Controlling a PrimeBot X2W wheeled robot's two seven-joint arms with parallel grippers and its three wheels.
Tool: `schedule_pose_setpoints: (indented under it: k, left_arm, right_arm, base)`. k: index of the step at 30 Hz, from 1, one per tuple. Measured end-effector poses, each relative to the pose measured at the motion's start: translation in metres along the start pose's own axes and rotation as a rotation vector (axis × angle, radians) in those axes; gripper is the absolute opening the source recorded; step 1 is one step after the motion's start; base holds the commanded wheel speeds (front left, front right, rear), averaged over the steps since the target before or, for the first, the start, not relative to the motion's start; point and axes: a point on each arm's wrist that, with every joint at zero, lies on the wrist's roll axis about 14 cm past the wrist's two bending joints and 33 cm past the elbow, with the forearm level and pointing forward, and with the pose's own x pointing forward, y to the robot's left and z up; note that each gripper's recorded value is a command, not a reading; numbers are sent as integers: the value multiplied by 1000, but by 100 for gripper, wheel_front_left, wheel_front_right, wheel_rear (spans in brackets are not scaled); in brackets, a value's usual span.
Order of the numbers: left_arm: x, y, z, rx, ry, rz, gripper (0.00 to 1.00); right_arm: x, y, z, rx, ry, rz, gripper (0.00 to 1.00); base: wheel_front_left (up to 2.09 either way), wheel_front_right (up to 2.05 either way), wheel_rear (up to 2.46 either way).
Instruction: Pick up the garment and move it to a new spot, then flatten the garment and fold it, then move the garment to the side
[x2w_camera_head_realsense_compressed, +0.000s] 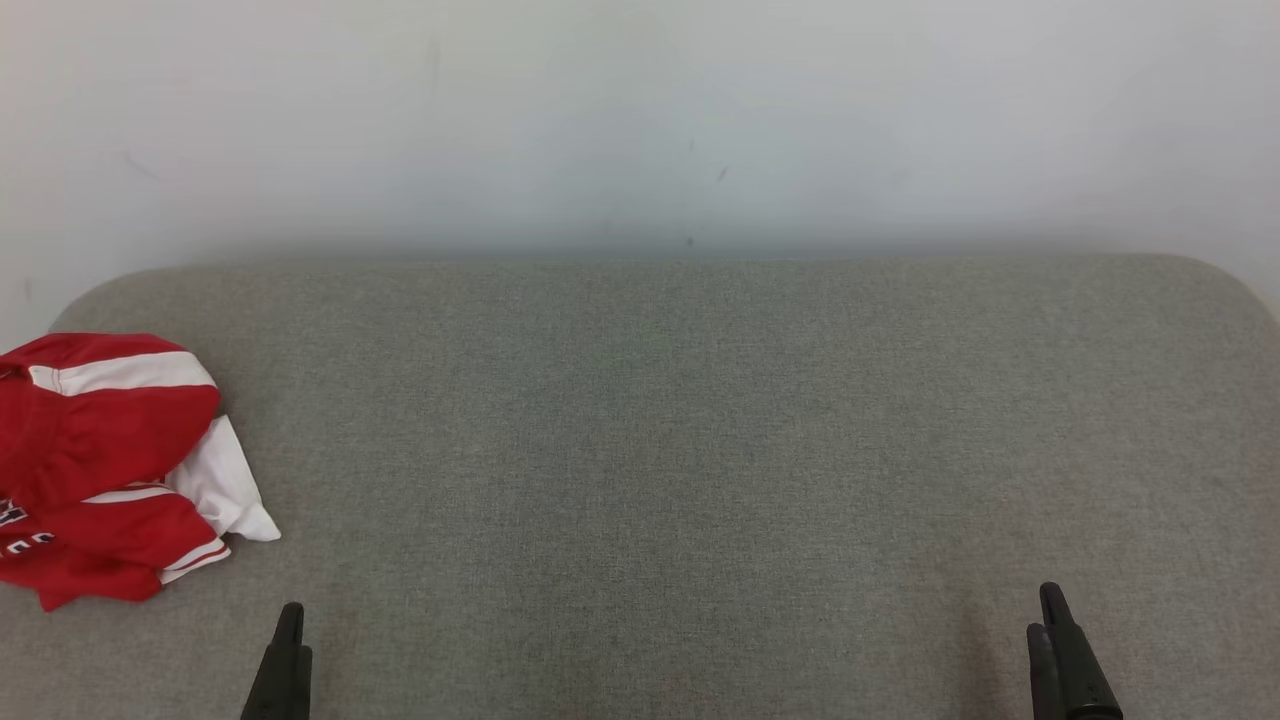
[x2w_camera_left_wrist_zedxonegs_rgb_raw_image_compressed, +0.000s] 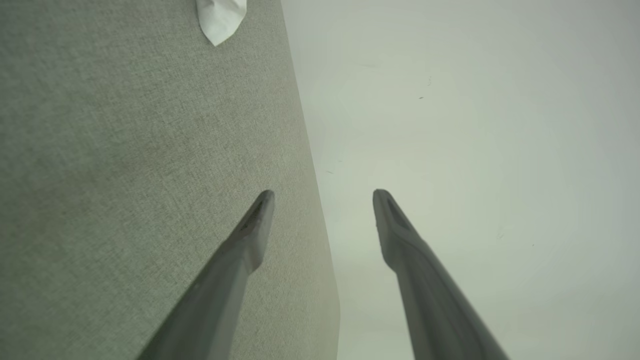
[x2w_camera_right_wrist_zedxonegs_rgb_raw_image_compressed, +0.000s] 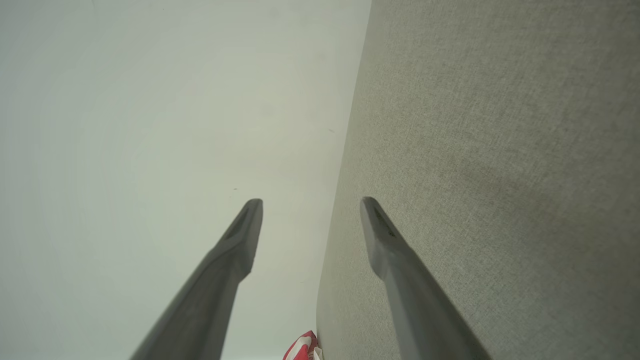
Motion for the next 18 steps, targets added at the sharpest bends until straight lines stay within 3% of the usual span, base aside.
schedule_pose_setpoints:
  k: [18]
  left_arm:
    - [3, -2, 1, 340, -34, 1, 100]
  right_arm:
    - [8, 5, -7, -274, 8, 41, 100]
  base:
    - [0, 0, 0]
